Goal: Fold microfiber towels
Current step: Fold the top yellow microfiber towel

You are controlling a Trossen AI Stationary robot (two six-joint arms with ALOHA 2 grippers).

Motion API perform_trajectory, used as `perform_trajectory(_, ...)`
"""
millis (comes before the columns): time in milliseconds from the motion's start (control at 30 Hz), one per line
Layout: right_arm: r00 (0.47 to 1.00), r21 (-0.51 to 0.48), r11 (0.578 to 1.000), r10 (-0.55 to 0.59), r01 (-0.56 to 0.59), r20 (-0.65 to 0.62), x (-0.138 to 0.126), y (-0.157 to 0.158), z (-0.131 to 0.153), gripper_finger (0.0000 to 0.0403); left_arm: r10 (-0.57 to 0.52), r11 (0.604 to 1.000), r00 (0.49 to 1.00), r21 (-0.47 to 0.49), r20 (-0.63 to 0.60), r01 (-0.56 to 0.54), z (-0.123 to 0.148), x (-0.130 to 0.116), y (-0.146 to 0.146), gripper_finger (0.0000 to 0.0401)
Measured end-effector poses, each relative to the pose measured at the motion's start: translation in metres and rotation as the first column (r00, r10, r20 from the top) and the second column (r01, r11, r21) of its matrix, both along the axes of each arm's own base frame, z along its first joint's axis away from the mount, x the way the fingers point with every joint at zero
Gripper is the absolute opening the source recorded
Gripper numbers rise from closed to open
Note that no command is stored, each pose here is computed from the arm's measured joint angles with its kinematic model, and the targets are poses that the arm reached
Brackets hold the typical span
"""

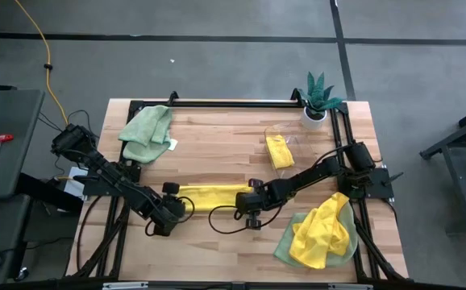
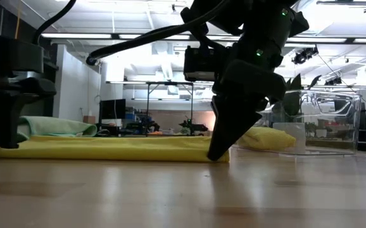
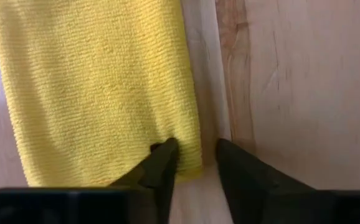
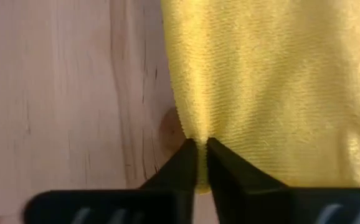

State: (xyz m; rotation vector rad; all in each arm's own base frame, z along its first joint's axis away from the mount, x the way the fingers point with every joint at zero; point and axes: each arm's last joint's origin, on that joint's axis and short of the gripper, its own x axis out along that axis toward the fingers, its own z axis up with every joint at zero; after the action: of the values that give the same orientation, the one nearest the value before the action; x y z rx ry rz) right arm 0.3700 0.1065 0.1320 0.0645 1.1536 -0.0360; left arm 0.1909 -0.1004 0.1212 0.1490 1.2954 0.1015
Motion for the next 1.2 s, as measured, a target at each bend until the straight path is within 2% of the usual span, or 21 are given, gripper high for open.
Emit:
perform_trajectory(200, 1.000, 0.005, 1.000, -0.009, 0.009, -0.003, 0.000, 0.000, 0.000, 0.0007, 0.000, 1.000, 1.000, 0.014, -0.007, 0.000, -0.001, -0.001, 0.001, 0.0011)
perform_trajectory(367, 0.999, 0.034, 0.999, -0.034, 0.034, -0.006, 0.000, 0.000, 0.001, 0.0002, 0.030, 0.999, 1.000, -0.018, -0.009, -0.030, 0.001, -0.002, 0.001, 0.0005)
perform_trajectory(567, 1.000, 0.207, 0.978, -0.020, 0.022, -0.011, 0.001, -0.004, 0.013, 0.0001, 0.048, 0.985, 0.999, -0.167, -0.004, -0.049, 0.016, -0.007, 0.001, 0.0002)
perform_trajectory(700, 0.999, 0.353, 0.935, -0.028, 0.040, -0.039, 0.003, -0.006, 0.016, 0.0001, 0.081, 0.959, 0.997, -0.274, 0.019, -0.073, 0.030, -0.011, 0.001, 0.0001)
perform_trajectory(900, 0.997, 0.553, 0.830, -0.044, 0.075, -0.070, 0.009, -0.011, 0.020, 0.0000, 0.165, 0.916, 0.986, -0.377, 0.037, -0.140, 0.047, -0.018, 0.003, 0.0001)
perform_trajectory(1067, 0.987, 0.624, 0.766, -0.095, 0.155, -0.128, 0.011, -0.018, 0.022, 0.0000, 0.315, 0.857, 0.949, -0.436, 0.019, -0.275, 0.053, -0.019, 0.006, 0.0000)
perform_trajectory(1200, 0.973, 0.646, 0.727, -0.162, 0.232, -0.166, 0.013, -0.027, 0.022, 0.0000, 0.425, 0.807, 0.905, -0.442, -0.028, -0.392, 0.050, -0.018, 0.008, 0.0000)
